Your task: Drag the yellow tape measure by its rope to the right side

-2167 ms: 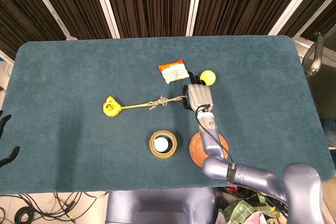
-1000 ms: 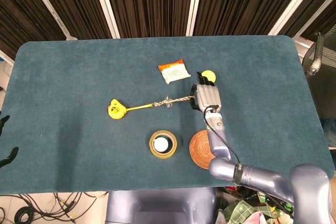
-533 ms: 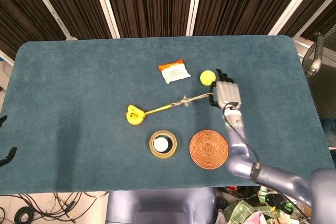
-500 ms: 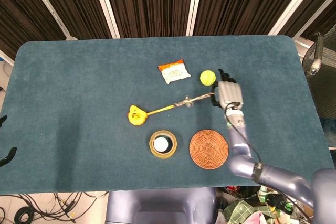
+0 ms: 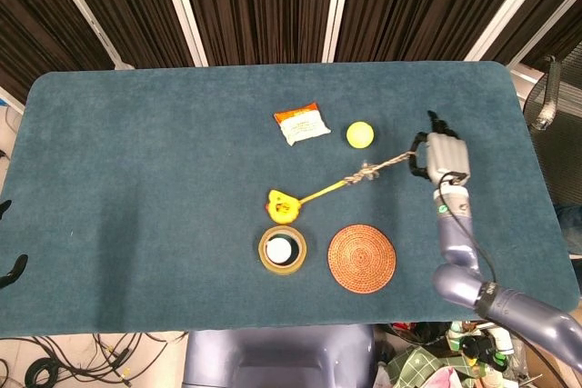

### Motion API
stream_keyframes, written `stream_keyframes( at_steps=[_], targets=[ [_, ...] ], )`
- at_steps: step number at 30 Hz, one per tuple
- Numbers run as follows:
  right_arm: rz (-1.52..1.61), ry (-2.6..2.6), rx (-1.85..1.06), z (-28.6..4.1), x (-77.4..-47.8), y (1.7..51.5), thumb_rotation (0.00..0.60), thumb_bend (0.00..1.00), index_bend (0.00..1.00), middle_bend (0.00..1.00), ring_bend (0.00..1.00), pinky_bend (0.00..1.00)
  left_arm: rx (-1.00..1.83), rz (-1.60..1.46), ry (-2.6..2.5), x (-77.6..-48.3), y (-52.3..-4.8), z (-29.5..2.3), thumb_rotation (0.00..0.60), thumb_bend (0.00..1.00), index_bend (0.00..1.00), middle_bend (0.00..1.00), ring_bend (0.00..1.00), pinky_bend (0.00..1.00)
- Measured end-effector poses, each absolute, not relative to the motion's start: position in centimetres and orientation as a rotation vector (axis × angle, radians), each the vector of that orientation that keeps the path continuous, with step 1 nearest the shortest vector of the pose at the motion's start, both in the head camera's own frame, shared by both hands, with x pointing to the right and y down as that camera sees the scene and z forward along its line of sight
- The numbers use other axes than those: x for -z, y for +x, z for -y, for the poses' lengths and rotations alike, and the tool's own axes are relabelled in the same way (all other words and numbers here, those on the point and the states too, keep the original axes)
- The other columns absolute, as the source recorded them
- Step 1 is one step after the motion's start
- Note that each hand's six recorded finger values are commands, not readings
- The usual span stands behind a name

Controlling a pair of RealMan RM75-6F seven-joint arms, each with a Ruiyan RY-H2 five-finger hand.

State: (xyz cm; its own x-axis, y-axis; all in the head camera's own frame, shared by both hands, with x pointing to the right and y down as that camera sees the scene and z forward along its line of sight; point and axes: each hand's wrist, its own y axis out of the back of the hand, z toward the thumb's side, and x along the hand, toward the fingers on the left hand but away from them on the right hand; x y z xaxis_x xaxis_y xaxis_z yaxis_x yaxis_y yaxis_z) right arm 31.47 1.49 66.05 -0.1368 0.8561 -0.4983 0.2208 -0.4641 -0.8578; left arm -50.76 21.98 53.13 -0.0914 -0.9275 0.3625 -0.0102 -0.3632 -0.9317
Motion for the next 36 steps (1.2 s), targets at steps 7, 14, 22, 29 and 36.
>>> stream_keyframes(
  at_steps=[7,14,22,29,36],
  targets=[
    [1.236,-1.531,-1.691,-0.4,-64.8,35.4,0.600,0.45,0.68,0.00,0.08,0.16,1.554,-1.075,-1.425,-53.1,-50.7,-22.0,0.600,0.30,0.10,0.00,0.00,0.00],
    [1.275,-1.443,-1.735,0.4,-63.5,38.8,0.600,0.45,0.68,0.00,0.08,0.16,1.553,-1.074,-1.424,-53.1,-50.7,-22.0,0.600,0.30,0.10,0.00,0.00,0.00],
    [1.323,-1.342,-1.767,1.4,-61.8,42.3,0.600,0.45,0.68,0.00,0.08,0.16,1.555,-1.071,-1.422,-53.1,-50.7,-22.0,0.600,0.30,0.10,0.00,0.00,0.00],
    [1.350,-1.285,-1.779,1.9,-60.7,44.0,0.600,0.45,0.68,0.00,0.08,0.16,1.555,-1.070,-1.422,-53.1,-50.7,-22.0,0.600,0.30,0.10,0.00,0.00,0.00],
    [1.345,-1.273,-1.785,1.9,-60.5,43.8,0.600,0.45,0.68,0.00,0.08,0.16,1.556,-1.069,-1.424,-53.2,-50.7,-22.0,0.600,0.30,0.10,0.00,0.00,0.00]
  ],
)
